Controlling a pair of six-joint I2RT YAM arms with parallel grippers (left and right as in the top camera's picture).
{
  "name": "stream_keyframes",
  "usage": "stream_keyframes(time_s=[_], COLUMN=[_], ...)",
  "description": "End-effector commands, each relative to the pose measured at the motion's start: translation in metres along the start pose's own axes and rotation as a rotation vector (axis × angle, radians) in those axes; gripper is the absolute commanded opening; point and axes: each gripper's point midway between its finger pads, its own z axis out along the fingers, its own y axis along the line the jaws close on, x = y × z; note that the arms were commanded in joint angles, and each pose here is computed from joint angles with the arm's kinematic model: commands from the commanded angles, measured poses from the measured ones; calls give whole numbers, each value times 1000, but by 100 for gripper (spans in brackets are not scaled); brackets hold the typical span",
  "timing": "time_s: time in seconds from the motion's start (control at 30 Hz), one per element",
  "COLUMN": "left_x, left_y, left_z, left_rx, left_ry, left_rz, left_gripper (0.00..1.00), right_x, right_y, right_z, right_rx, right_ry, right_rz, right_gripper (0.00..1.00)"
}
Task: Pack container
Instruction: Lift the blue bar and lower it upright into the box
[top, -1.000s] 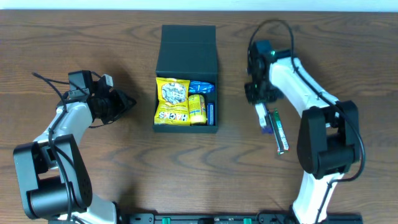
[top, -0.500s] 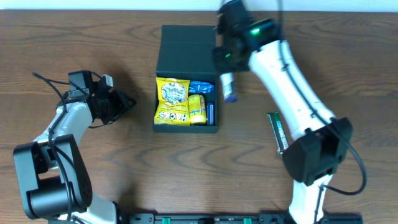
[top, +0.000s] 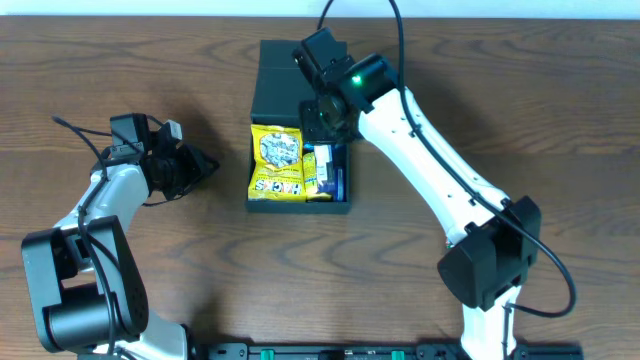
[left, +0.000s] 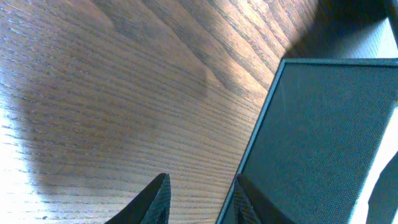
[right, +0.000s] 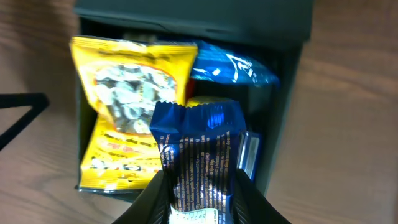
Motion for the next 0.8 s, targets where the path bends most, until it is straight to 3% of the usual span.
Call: stream_keyframes(time_s=[0.0,0.77], left_x=[-7,-8], left_y=[0,0], left_z=[-1,-1], left_rx=[-10,-10], left_ry=[-13,-14], left_rz=[7,8], left_gripper=[34,34], right_x=[6,-7], right_y=[-9,-43], right_z=[16,48], right_rx=[58,197], right_ry=[26,15], right_rz=[70,65], right_gripper=[2,5])
